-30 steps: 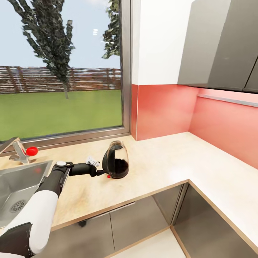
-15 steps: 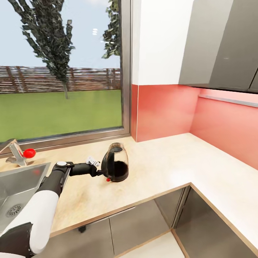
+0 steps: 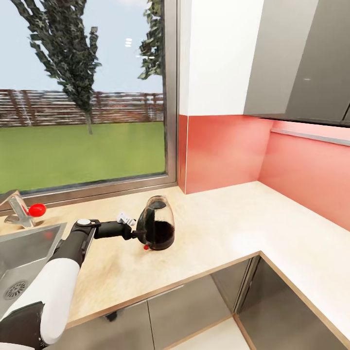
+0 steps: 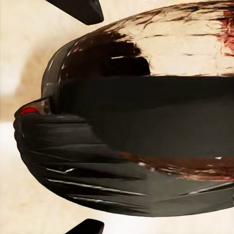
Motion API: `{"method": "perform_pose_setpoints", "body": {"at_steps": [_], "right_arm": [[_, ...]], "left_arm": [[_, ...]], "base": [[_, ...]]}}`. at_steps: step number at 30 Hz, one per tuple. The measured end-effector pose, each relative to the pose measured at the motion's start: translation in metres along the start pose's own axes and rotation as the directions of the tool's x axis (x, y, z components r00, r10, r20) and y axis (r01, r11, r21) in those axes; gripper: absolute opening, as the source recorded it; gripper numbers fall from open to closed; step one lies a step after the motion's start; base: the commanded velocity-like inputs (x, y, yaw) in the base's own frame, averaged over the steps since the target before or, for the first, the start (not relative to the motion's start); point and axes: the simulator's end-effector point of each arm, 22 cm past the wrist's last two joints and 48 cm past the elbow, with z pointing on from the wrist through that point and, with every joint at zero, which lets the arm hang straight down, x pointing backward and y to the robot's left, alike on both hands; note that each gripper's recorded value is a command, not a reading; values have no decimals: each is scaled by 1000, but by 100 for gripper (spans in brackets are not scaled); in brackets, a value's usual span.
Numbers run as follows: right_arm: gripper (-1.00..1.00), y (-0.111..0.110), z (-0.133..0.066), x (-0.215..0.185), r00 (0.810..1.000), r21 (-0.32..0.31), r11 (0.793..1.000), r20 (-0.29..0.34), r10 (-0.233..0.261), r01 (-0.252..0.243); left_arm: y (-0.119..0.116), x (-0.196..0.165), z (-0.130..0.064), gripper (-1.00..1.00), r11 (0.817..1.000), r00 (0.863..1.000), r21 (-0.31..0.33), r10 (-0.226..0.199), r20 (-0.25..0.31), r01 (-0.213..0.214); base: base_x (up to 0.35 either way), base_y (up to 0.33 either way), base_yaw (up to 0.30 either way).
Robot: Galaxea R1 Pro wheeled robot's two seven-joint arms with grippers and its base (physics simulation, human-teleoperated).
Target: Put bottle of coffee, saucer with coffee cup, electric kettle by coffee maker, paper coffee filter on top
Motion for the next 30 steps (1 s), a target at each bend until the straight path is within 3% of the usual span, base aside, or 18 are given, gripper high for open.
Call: {"method": "perform_pose_setpoints", "body": {"at_steps": [8, 30], "right_arm": [[100, 0, 0, 2, 1000, 0, 1000, -3, 0, 0], [100, 0, 0, 2, 1000, 0, 1000, -3, 0, 0]], "left_arm": [[0, 0, 0, 100, 1000, 1000, 1, -1, 0, 1], [-9, -3, 8, 100, 1000, 1000, 19, -5, 4, 4]], "base": [[137, 0, 0], [3, 0, 0]]}}
